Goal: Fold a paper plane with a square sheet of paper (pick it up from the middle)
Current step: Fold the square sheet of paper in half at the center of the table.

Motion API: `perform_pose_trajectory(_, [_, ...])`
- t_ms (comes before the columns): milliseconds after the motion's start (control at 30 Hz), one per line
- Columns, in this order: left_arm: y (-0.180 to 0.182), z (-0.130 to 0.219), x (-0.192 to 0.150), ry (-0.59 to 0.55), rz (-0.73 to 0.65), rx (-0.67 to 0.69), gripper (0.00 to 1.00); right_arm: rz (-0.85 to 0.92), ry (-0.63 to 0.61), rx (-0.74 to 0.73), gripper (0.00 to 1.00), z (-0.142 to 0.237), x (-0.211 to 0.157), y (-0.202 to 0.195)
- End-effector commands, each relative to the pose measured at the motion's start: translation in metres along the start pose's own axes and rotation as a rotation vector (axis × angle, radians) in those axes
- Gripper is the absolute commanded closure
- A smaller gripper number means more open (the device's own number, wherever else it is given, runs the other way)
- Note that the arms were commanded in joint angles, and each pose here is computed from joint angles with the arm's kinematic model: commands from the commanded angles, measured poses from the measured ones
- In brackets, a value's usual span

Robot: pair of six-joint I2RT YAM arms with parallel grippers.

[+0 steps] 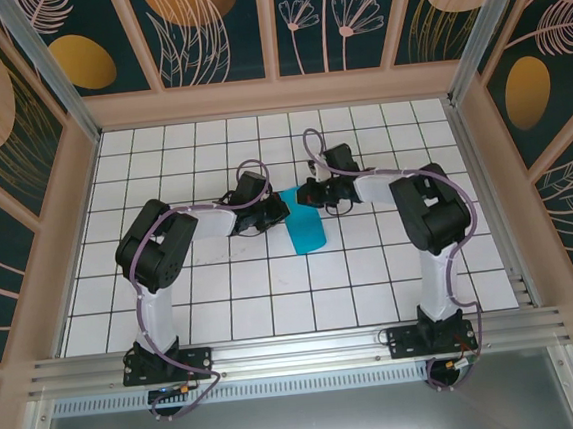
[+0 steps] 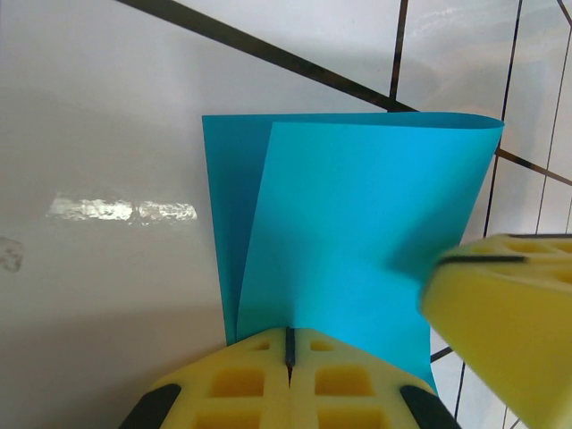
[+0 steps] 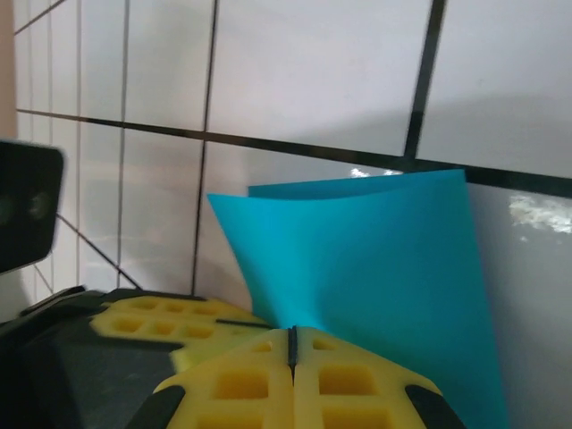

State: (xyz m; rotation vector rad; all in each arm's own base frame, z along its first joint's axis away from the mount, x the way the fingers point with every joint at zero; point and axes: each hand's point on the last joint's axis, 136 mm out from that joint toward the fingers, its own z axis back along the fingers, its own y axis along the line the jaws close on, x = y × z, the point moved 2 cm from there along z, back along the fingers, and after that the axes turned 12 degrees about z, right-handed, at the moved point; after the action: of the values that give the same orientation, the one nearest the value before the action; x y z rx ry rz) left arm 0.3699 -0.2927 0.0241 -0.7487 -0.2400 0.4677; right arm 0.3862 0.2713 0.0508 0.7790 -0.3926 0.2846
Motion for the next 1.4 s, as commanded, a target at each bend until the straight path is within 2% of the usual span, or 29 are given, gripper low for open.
perform_pose_trajectory(0, [0.123, -0.005, -0.016, 0.002, 0.075, 0.416, 1.0, -0.056, -0.032, -0.062, 1.0, -0.002, 0.009, -0.023])
perform_pose_trajectory(267, [0.125, -0.005, -0.017, 0.003, 0.077, 0.415, 1.0, -0.197, -0.111, -0.207, 1.0, 0.013, 0.011, -0.075])
perform_pose_trajectory(333, [0.136, -0.002, -0.023, 0.014, 0.081, 0.439, 1.0, -0.212, -0.148, -0.219, 1.0, 0.021, 0.017, -0.079])
perform_pose_trajectory(633, [0.133, -0.004, -0.022, 0.016, 0.076, 0.432, 1.0, -0.046, -0.233, -0.175, 1.0, 0.038, 0.049, -0.026])
perform_pose_trajectory(833, [0.134, -0.005, -0.023, 0.022, 0.074, 0.435, 1.0, -0.036, -0.136, -0.069, 1.0, 0.007, 0.034, -0.012])
perform_pose_trajectory(1033, [0.135, -0.005, -0.022, 0.018, 0.069, 0.439, 1.0, -0.077, -0.099, -0.099, 1.0, -0.009, 0.031, -0.031])
perform_pose_trajectory(1267, [0.136, -0.005, -0.022, 0.019, 0.072, 0.442, 1.0, -0.199, -0.137, -0.251, 1.0, 0.001, 0.038, -0.077])
perform_pose_trajectory(1367, [0.136, -0.005, -0.023, 0.021, 0.069, 0.441, 1.0, -0.222, -0.166, -0.283, 1.0, 0.01, 0.047, -0.084])
